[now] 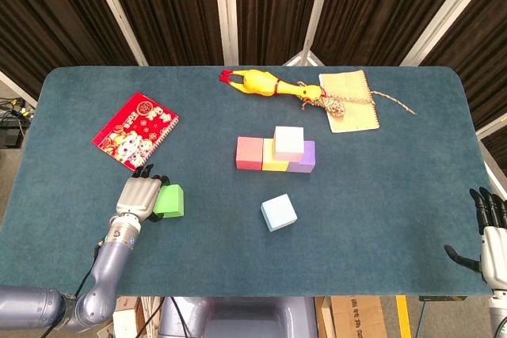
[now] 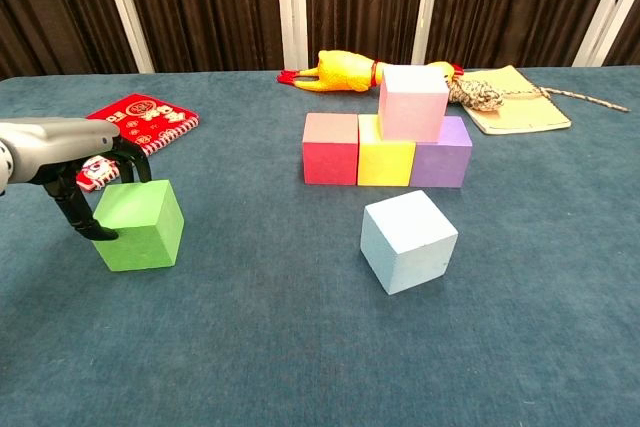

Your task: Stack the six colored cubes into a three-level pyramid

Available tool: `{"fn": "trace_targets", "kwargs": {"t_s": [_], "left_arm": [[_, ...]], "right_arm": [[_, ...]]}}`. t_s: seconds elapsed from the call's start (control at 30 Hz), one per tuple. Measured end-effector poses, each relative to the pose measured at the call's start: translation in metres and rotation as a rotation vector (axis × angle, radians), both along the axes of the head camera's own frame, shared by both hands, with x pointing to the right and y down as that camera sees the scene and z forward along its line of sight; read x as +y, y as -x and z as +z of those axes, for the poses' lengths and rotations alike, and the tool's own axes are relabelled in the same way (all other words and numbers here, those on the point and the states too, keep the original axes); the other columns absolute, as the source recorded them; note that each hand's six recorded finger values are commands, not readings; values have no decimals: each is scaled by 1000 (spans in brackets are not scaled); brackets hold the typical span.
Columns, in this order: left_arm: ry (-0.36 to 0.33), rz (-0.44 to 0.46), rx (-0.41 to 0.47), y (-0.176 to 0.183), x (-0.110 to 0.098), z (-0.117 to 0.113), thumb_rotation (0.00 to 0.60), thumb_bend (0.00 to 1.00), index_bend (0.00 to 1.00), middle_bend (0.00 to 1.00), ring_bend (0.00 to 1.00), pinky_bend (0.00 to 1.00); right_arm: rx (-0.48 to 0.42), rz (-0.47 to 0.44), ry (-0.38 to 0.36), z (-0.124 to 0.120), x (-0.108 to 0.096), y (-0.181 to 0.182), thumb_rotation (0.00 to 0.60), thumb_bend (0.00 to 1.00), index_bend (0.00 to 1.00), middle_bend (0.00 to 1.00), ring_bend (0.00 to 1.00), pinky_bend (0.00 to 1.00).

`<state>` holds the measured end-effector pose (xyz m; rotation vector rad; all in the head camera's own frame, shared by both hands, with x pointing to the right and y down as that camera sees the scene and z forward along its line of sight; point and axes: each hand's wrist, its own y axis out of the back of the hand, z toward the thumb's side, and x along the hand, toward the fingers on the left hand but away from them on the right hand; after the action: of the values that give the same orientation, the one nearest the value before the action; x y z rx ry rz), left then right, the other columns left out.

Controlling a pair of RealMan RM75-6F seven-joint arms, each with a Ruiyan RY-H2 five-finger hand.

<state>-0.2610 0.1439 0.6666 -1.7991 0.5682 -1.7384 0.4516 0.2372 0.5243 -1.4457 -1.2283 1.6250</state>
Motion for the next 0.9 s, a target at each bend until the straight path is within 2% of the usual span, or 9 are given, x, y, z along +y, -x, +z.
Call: {"fn": "trace_targets", "kwargs": {"t_s": [0.1,0.27,0.9], "left_arm": [[-4,3,0,-1,-1,0,600,290,289,302,45,37],[-6,10,-9,0,0,1,600,220,255,287,45,37],[-21,22,-42,-1,-2,-1,600,252,318,348,71,37]], "right_arm": [[0,5,1,0,0,0,600,155,64,67,0,0],[0,7,-1,0,0,0,600,155,66,67,0,0],[-11,18,0,1,-1,-1,600,154,73,67,0,0]]}}
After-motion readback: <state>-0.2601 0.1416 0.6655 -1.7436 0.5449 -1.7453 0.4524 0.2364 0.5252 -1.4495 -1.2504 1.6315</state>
